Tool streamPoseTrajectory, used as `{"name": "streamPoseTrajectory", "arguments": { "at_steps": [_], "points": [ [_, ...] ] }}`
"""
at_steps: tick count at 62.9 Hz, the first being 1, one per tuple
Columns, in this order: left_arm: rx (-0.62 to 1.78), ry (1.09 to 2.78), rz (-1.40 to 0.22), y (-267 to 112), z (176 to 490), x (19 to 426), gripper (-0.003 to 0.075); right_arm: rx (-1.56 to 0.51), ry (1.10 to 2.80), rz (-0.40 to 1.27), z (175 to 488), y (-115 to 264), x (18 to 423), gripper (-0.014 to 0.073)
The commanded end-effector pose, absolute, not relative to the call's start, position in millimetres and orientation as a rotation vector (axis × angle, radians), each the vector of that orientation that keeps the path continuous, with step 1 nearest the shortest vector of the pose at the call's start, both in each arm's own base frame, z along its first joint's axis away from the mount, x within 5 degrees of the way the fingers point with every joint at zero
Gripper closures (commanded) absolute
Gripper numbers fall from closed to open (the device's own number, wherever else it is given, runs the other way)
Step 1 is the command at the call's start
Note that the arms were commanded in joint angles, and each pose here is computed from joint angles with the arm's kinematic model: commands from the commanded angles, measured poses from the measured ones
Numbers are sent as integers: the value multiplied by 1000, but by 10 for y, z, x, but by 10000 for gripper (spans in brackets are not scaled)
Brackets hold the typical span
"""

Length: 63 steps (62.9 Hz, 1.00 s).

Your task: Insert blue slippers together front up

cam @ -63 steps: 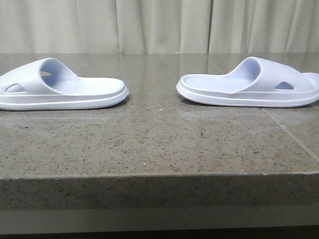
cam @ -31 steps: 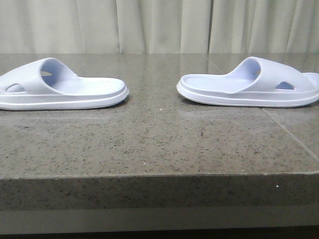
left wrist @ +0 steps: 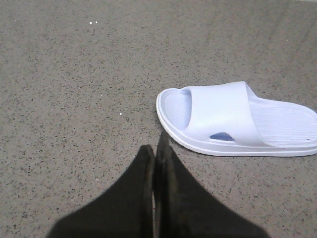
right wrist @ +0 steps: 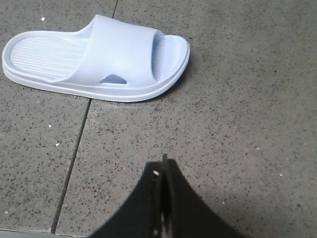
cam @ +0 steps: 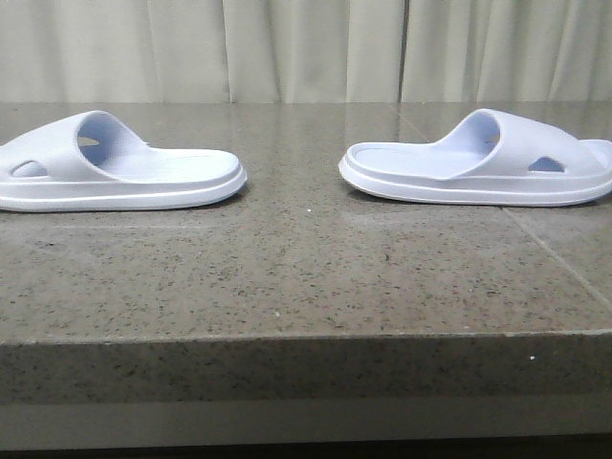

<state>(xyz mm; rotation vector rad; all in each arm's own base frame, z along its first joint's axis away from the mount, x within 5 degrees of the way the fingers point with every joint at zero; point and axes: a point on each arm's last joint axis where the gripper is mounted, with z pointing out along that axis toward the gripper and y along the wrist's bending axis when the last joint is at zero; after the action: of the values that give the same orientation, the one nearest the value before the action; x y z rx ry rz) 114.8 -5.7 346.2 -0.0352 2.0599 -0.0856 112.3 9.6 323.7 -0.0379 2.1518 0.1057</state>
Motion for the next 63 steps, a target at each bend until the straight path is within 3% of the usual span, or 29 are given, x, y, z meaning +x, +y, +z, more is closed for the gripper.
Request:
{"name": "streamPoseTrajectory", "arguments": {
  "at_steps": [1,13,18,48,63],
  "points": [
    [-37,1988,-96,-64,3575,1197,685,-29,2072,90,3364,80,1165,558],
    [-37,1993,-94,-63,3569,1207,288,-29,2078,90,3360,80,1162,154],
    [-38,1980,-97,-65,3580,1212,218,-29,2078,90,3360,80,1162,57],
    [-48,2022,-121,-77,3551,1200,230,-29,2077,91,3360,81,1162,46],
    [-11,2139,-71,-67,3621,1291,230,-29,2077,91,3360,81,1162,46]
  ]
}}
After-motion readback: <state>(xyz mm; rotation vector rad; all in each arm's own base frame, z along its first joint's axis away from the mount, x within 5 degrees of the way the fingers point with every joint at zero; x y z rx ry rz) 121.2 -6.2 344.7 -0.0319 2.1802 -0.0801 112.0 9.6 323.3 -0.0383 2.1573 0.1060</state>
